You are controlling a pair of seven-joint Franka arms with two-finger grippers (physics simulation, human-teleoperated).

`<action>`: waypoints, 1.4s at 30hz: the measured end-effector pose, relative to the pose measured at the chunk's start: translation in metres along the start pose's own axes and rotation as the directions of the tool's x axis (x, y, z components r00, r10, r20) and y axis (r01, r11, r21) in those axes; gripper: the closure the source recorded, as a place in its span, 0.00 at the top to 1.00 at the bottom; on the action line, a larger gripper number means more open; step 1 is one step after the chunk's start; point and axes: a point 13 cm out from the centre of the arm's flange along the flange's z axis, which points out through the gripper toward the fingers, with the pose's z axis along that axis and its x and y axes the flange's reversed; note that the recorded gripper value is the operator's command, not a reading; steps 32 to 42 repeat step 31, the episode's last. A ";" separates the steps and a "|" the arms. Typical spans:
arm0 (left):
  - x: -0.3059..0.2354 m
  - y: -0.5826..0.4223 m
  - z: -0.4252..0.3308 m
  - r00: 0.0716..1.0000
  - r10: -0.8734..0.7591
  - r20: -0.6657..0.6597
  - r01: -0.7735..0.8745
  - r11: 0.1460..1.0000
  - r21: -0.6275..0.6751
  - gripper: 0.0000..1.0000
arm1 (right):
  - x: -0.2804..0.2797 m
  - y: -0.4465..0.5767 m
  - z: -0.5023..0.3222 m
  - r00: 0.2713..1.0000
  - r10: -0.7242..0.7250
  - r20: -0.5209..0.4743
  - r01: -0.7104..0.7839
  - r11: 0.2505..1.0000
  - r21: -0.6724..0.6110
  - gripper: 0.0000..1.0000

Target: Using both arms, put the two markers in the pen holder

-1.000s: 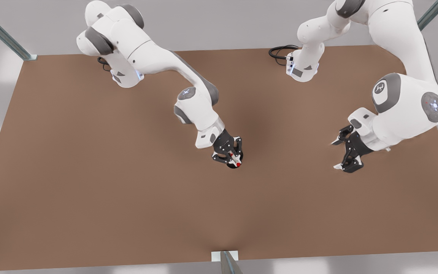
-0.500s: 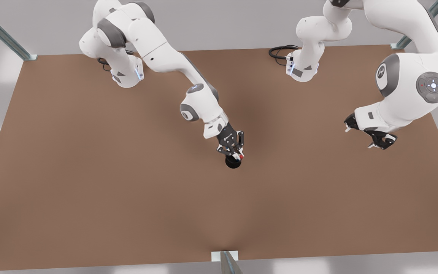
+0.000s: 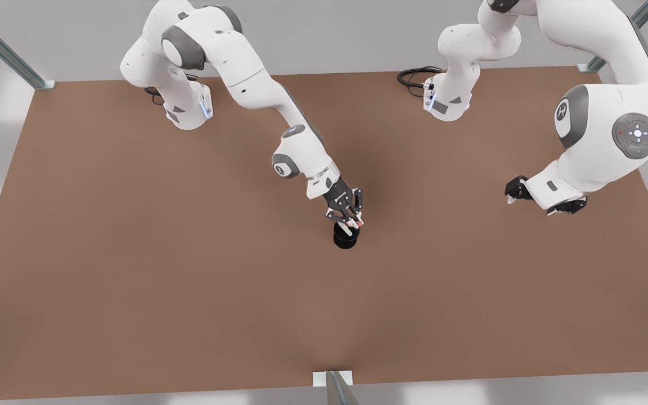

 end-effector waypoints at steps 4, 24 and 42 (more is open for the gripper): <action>0.000 0.000 0.000 0.998 -0.058 0.000 0.058 0.998 0.000 1.00 | 0.007 0.008 0.006 0.998 0.027 0.049 -0.028 0.999 0.020 0.81; -0.009 -0.008 0.003 0.979 -0.202 -0.003 0.202 0.979 0.021 1.00 | -0.110 -0.547 -0.378 0.698 0.689 -0.193 -0.506 0.666 0.548 1.00; -0.012 -0.010 0.005 0.975 -0.222 -0.006 0.222 0.975 0.023 1.00 | -0.101 -0.488 -0.349 0.604 0.616 -0.506 -0.328 0.771 0.546 1.00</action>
